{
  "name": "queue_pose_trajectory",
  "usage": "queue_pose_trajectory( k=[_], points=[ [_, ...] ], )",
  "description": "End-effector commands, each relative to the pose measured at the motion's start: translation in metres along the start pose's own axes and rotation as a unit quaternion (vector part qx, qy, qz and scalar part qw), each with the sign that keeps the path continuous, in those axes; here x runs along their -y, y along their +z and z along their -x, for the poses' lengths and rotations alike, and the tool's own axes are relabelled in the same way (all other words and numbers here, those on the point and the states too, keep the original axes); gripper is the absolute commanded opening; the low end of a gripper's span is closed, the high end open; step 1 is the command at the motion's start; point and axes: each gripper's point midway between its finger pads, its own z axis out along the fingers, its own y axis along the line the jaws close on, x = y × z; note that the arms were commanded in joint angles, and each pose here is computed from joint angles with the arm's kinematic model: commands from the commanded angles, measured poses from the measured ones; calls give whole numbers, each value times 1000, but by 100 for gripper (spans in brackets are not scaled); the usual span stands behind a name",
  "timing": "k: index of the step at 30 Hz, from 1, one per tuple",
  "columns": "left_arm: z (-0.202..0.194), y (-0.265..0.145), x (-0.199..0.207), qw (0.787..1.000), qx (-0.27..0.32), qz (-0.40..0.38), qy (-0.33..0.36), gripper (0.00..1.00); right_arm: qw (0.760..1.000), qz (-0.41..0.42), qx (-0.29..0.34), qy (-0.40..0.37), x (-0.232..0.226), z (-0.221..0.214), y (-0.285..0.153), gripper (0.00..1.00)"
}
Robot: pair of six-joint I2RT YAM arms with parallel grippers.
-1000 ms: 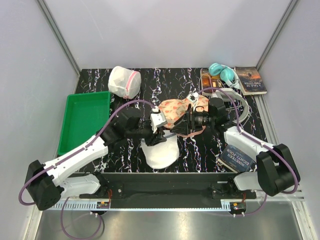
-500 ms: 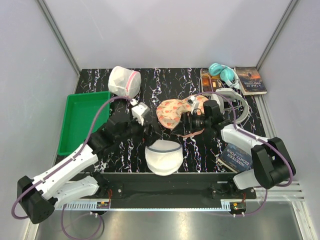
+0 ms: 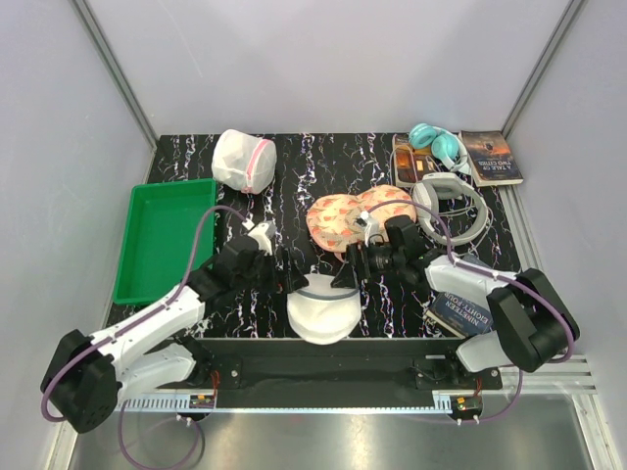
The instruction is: Unzip the laundry bag and remove the bra
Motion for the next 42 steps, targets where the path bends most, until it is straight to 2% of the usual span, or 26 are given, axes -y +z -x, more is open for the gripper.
queue_pose_trajectory(
  k=[1, 4, 7, 8, 9, 10, 11, 13, 16, 17, 18, 20, 21, 22, 25, 28, 31, 32, 33, 34, 35, 36, 37, 39, 40, 42],
  points=[
    [2, 12, 27, 996, -7, -76, -35, 82, 1000, -6, 12, -3, -8, -3, -3, 90],
    [-4, 16, 34, 994, -21, -104, -39, 67, 1000, -9, 22, -2, -11, -2, -7, 90],
    [-8, 19, 38, 991, -30, -124, -41, 42, 999, -22, 30, -4, -11, 2, -12, 91],
    [-5, 19, 44, 989, -26, -140, -34, 18, 999, -29, 32, -6, -10, 3, -13, 91],
    [-4, 19, 47, 988, -25, -149, -25, 6, 998, -43, 42, -11, -8, 11, -14, 93],
    [0, 21, 49, 987, -22, -155, -17, 0, 998, -55, 39, -9, -7, 11, -18, 93],
    [5, 21, 53, 986, -15, -169, 10, 0, 997, -62, 47, -21, -7, 18, -19, 94],
    [21, 22, 63, 980, 1, -191, 54, 0, 995, -82, 44, -27, -7, 26, -25, 95],
    [40, 24, 83, 958, 11, -242, 152, 0, 992, -92, 61, -62, -14, 46, -33, 97],
    [40, 21, 93, 939, 7, -278, 201, 0, 990, -96, 67, -78, -15, 51, -36, 97],
    [36, 27, 94, 930, -8, -295, 218, 0, 988, -99, 80, -92, -20, 60, -41, 97],
    [42, 17, 113, 891, -24, -364, 268, 0, 984, -104, 86, -114, -21, 64, -46, 99],
    [39, 23, 110, 886, -47, -378, 265, 0, 983, -104, 89, -122, -23, 65, -48, 100],
    [47, 15, 117, 868, -60, -405, 281, 0, 982, -102, 87, -134, -23, 64, -48, 100],
    [41, 24, 106, 859, -112, -406, 292, 0, 983, -83, 70, -146, -24, 55, -44, 100],
    [51, 21, 113, 845, -110, -425, 307, 0, 986, -62, 54, -144, -26, 45, -40, 98],
    [59, 23, 110, 848, -107, -420, 306, 2, 989, -37, 49, -137, -33, 39, -38, 84],
    [60, 25, 107, 853, -109, -410, 304, 7, 989, -28, 47, -135, -36, 36, -38, 70],
    [64, 27, 104, 859, -107, -399, 304, 12, 989, -22, 56, -138, -40, 39, -40, 64],
    [66, 31, 100, 868, -106, -380, 302, 20, 989, -17, 57, -133, -42, 39, -40, 55],
    [69, 34, 97, 875, -105, -366, 301, 39, 990, -15, 57, -132, -43, 38, -40, 45],
    [72, 35, 96, 880, -99, -352, 303, 47, 990, -16, 61, -129, -44, 39, -40, 20],
    [78, 40, 91, 894, -95, -322, 296, 53, 990, -19, 63, -122, -43, 41, -40, 11],
    [87, 41, 88, 906, -82, -291, 295, 67, 991, -30, 69, -113, -39, 45, -38, 0],
    [94, 44, 83, 919, -69, -261, 289, 70, 992, -38, 74, -96, -36, 47, -37, 0],
    [107, 36, 84, 929, -38, -230, 287, 81, 991, -60, 89, -80, -28, 56, -34, 0]
  ],
)
